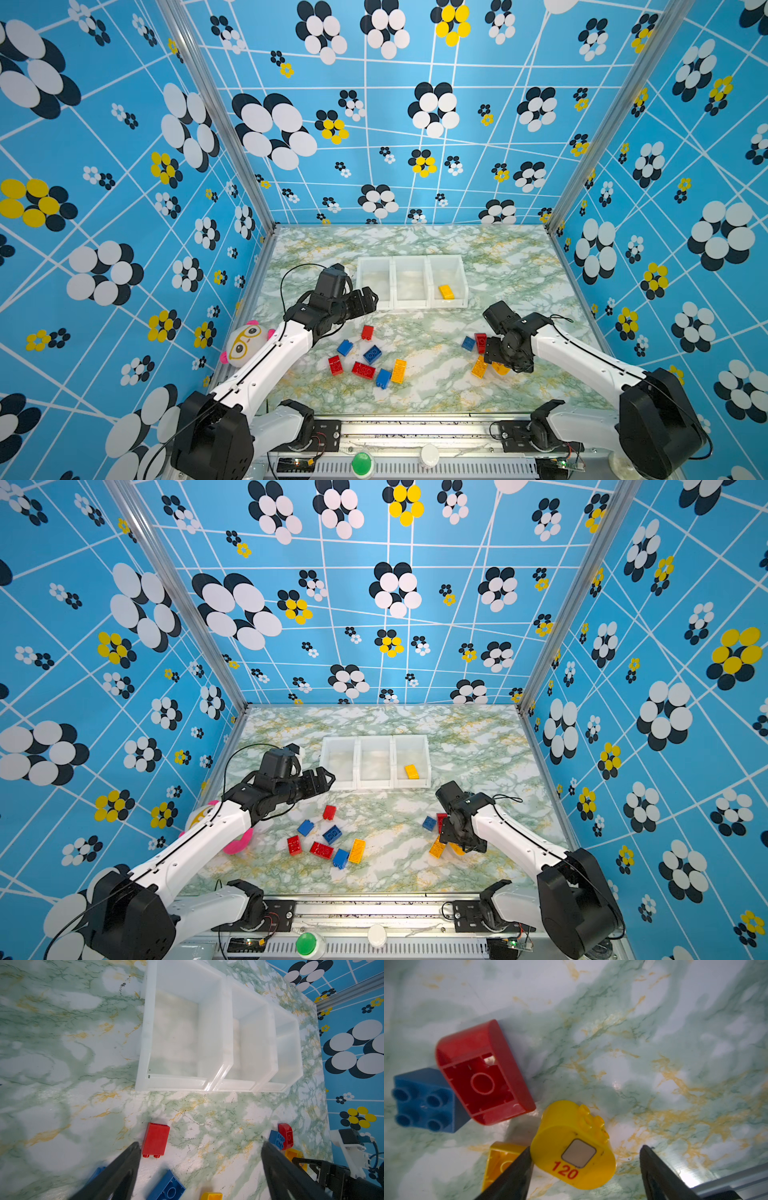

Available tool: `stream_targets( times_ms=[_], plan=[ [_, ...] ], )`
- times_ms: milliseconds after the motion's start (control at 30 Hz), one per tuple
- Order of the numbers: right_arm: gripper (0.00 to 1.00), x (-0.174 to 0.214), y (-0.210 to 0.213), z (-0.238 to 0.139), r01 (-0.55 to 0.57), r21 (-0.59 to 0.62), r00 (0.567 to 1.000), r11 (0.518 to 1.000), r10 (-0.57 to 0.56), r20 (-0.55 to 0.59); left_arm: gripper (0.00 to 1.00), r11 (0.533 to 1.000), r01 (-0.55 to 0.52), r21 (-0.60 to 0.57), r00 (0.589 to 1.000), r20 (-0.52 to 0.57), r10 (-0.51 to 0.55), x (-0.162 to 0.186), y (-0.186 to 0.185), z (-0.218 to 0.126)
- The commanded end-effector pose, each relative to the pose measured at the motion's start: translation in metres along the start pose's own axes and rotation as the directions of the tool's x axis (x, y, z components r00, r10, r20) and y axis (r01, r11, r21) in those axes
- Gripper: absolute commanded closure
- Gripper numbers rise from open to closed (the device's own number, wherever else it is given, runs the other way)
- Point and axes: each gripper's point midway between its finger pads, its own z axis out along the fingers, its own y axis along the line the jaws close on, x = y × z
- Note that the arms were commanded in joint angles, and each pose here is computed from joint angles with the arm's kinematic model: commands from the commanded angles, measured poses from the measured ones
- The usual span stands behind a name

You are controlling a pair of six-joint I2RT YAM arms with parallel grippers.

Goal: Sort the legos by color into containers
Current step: 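Move the right gripper back over the brick pile toward the yellow 120 brick, then lower the right gripper around the yellow round brick marked 120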

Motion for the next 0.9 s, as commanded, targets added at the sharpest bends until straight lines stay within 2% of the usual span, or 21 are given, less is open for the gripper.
stream_targets(
  times_ms=[0, 133, 367, 867],
  plan=[
    [0.20, -0.002, -0.007, 0.001, -0.035, 0.038, 0.999, 0.999, 0.034, 0.025, 0.08, 1.000, 0.008, 0.010, 1.000, 0.003, -0.008, 0.001, 0.000, -0.001],
    [0.21, -0.004, -0.002, 0.003, -0.047, -0.001, 0.998, 0.999, 0.047, 0.036, 0.08, 1.000, 0.006, 0.007, 1.000, 0.005, -0.006, 0.002, 0.000, -0.003],
    [0.22, 0.005, 0.009, 0.013, -0.010, -0.024, 0.999, 1.000, 0.009, -0.044, 0.08, 1.000, 0.009, 0.014, 1.000, 0.001, -0.009, 0.000, -0.002, 0.001],
    [0.26, 0.010, 0.010, 0.015, 0.010, -0.038, 0.998, 0.999, -0.012, -0.059, 0.07, 1.000, 0.008, 0.016, 1.000, 0.007, -0.008, -0.003, -0.004, -0.002]
  ],
)
